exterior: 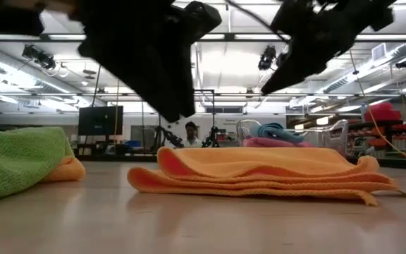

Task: Fold microfiber towels
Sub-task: Fold the right yellow towel

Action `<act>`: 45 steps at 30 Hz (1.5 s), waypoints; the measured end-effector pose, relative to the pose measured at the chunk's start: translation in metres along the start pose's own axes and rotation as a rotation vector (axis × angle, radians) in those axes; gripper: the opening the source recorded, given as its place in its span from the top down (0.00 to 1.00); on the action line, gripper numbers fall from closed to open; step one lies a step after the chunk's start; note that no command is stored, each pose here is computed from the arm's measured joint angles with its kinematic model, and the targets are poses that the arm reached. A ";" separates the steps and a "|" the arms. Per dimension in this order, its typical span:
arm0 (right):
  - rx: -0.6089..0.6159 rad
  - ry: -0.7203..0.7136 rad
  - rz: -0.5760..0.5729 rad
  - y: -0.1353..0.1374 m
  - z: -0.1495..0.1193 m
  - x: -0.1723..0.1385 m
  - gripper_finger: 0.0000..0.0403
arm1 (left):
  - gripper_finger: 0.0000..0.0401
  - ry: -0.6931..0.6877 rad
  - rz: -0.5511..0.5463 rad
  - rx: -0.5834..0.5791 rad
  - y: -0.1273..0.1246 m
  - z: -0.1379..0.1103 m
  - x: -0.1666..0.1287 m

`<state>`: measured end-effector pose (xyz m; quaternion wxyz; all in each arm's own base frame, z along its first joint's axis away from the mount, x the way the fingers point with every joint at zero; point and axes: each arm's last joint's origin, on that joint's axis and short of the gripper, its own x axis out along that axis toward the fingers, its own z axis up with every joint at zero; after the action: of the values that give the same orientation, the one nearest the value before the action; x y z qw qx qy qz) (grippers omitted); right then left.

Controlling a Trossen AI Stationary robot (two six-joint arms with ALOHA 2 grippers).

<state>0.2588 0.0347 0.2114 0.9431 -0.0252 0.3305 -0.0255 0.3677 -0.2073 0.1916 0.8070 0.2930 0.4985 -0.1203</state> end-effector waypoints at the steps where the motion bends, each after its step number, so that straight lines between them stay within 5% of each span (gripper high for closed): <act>1: -0.004 -0.004 0.019 0.006 0.000 -0.001 0.69 | 0.77 0.012 -0.005 0.045 -0.001 -0.001 0.000; 17: -0.036 -0.073 -0.012 0.071 -0.010 -0.021 0.69 | 0.62 0.090 0.053 0.430 -0.001 -0.023 0.023; 22: -0.031 -0.076 -0.023 0.073 -0.011 -0.022 0.69 | 0.69 0.084 0.049 0.478 -0.002 -0.023 0.023; 28: -0.008 -0.075 -0.024 0.073 -0.011 -0.022 0.69 | 0.96 0.071 0.010 0.476 -0.003 -0.023 0.023; 37: 0.009 -0.074 -0.024 0.073 -0.011 -0.022 0.69 | 0.98 -0.001 0.056 0.444 0.007 -0.016 -0.003; 45: 0.008 -0.073 -0.024 0.073 -0.011 -0.022 0.69 | 0.98 0.041 -0.042 0.427 0.004 -0.024 -0.011</act>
<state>0.2368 0.1087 0.2121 0.9544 -0.0260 0.2952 -0.0372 0.3462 -0.1911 0.1947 0.7135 0.4494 0.4839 -0.2341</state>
